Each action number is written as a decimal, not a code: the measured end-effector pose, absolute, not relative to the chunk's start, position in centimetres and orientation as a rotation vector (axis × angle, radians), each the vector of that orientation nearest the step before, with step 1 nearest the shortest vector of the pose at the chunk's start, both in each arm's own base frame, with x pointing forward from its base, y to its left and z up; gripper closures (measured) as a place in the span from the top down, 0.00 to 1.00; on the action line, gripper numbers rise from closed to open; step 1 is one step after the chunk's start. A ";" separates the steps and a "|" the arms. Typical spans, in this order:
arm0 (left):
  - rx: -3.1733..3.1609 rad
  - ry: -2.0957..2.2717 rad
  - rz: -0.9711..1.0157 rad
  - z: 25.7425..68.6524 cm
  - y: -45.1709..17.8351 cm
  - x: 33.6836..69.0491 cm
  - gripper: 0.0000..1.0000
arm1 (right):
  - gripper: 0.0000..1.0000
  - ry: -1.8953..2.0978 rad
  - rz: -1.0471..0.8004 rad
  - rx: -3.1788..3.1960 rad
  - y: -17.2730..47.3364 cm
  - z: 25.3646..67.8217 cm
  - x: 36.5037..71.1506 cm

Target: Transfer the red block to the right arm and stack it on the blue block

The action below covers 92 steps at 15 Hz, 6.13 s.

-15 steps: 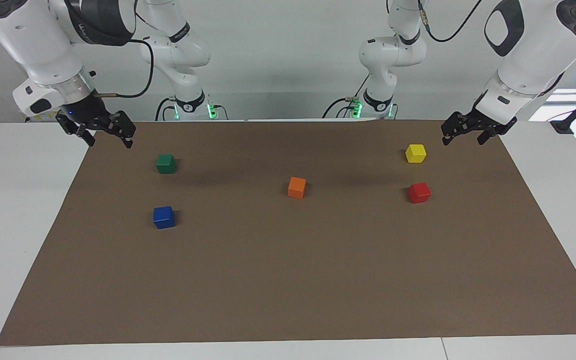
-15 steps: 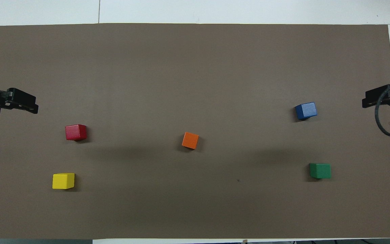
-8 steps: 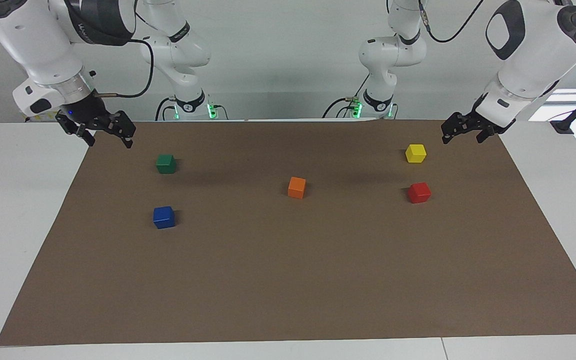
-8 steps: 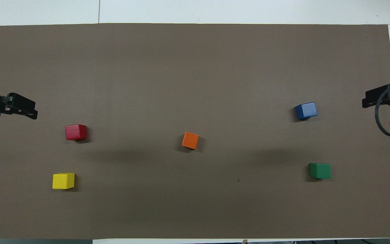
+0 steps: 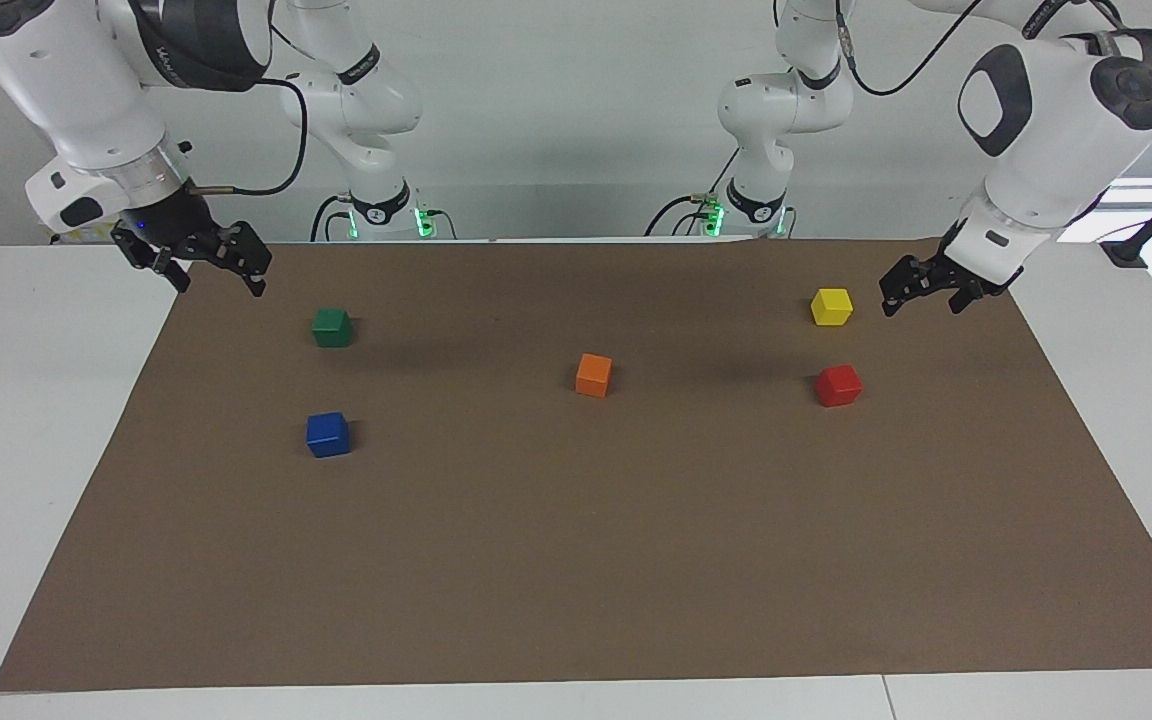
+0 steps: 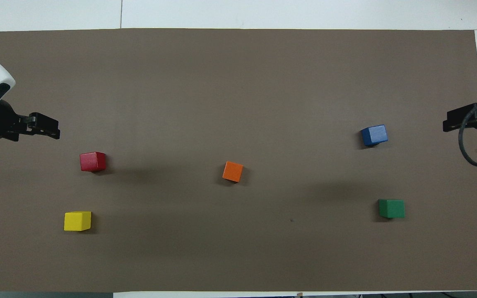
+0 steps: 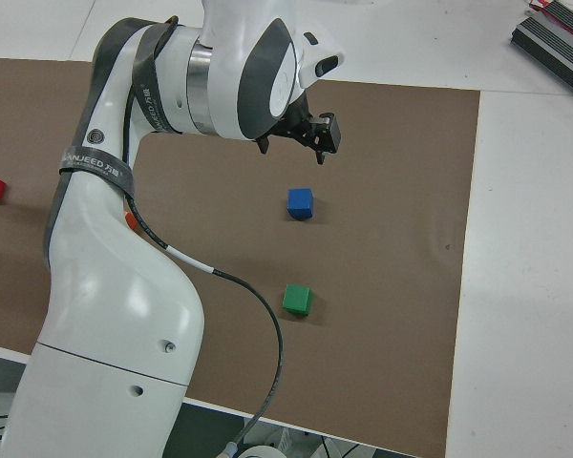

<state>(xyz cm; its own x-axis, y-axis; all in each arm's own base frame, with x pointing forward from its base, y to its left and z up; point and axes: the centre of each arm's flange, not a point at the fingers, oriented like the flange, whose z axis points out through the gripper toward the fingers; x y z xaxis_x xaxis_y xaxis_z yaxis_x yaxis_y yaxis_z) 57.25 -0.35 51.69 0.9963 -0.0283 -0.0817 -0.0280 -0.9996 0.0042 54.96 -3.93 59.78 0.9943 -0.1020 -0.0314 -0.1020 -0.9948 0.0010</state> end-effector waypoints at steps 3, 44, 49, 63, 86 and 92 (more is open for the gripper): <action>3.137 -0.031 -0.101 47.4 0.1 57.5 1.00 | 1.00 0.160 0.056 -3.136 -3.9 59.6 54.9; 2.991 0.579 -0.243 40.2 -5.6 57.1 0.55 | 1.00 0.119 -0.053 -2.689 -2.1 52.7 56.8; 2.800 1.008 -0.311 47.6 -8.8 57.9 0.55 | 1.00 -0.002 -0.203 -2.242 -3.7 47.6 55.7; 1.879 1.743 -0.733 54.4 -11.2 58.4 0.55 | 1.00 -0.181 -0.319 -1.411 2.2 30.7 50.4; 1.397 1.446 -0.970 45.4 -25.7 50.0 0.55 | 1.00 0.100 -0.032 -1.333 11.5 31.7 53.9; 1.373 1.362 -0.999 41.3 -29.4 48.8 0.55 | 1.00 0.114 -0.032 -1.362 13.0 31.3 53.8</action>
<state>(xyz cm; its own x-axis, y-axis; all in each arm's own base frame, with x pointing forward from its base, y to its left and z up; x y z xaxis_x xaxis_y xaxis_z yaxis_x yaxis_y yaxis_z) 48.81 -29.45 41.27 0.0548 0.2427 -0.9686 0.9967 0.0451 0.0677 53.85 13.00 31.31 0.9941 -0.0889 -0.0628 -0.0431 0.2082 -0.9771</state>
